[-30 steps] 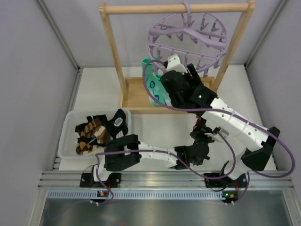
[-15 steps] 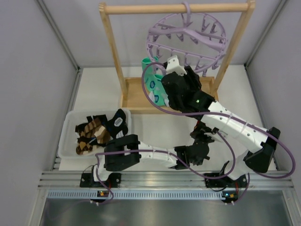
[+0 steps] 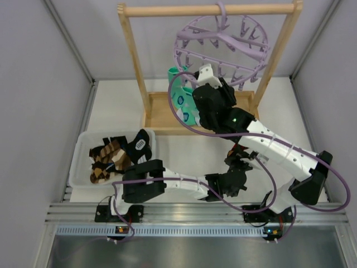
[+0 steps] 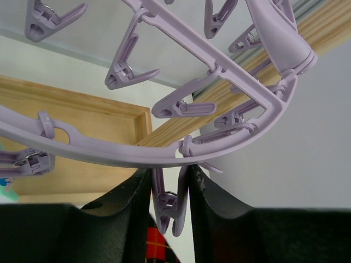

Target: Remove the socks clipped to the hanger

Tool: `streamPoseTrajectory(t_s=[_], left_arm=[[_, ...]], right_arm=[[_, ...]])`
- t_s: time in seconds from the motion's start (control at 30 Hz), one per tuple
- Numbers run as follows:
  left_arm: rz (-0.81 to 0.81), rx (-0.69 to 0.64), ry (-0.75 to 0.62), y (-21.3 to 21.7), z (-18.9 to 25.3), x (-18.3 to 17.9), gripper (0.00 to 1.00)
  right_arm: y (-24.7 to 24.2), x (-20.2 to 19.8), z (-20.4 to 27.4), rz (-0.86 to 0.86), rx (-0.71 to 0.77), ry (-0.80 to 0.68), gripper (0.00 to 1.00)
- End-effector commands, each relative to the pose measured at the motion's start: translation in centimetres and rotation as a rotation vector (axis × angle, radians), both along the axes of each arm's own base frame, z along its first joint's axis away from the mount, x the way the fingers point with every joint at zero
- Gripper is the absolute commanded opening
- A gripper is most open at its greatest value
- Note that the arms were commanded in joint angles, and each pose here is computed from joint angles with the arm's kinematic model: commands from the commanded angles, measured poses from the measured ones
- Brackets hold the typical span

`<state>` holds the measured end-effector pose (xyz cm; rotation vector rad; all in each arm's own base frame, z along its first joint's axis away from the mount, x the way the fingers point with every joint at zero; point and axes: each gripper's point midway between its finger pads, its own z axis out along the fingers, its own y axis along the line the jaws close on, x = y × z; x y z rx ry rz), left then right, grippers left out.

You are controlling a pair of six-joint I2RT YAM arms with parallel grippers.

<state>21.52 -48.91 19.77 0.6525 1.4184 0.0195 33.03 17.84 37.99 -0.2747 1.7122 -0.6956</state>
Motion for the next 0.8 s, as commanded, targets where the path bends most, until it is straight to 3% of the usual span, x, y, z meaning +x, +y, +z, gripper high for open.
streamPoseTrajectory(t_s=[0.0, 0.1, 0.23, 0.6, 0.63, 0.67, 0.77], left_arm=[[-0.015, -0.109, 0.014, 0.5, 2.7, -0.1, 0.0], [-0.007, -0.144, 0.037, 1.5, 2.4, 0.1, 0.0], [0.038, -0.193, 0.063, 4.4, 3.2, 0.1, 0.0], [0.241, -0.324, 0.168, 19.3, 7.9, 0.8, 0.0], [0.279, -0.39, 0.18, 21.0, 8.8, 0.9, 0.0], [0.316, -0.328, 0.197, 22.7, 7.9, 1.0, 0.0], [0.394, -0.396, 0.247, 27.3, 7.8, 2.0, 0.0]], right_arm=[[-0.5, -0.3, 1.4, -0.012, 0.048, -0.041, 0.1], [-0.6, -0.5, 1.4, -0.005, 0.064, -0.044, 0.11], [-0.5, -0.7, 0.8, 0.031, 0.104, -0.029, 0.23], [-4.4, -1.2, 0.3, 0.201, 0.44, -0.025, 0.23], [-4.5, -1.2, -0.5, 0.22, 0.444, -0.011, 0.26], [-4.3, -1.4, 0.2, 0.264, 0.481, -0.029, 0.3], [-3.9, -1.6, 0.2, 0.329, 0.513, -0.021, 0.44]])
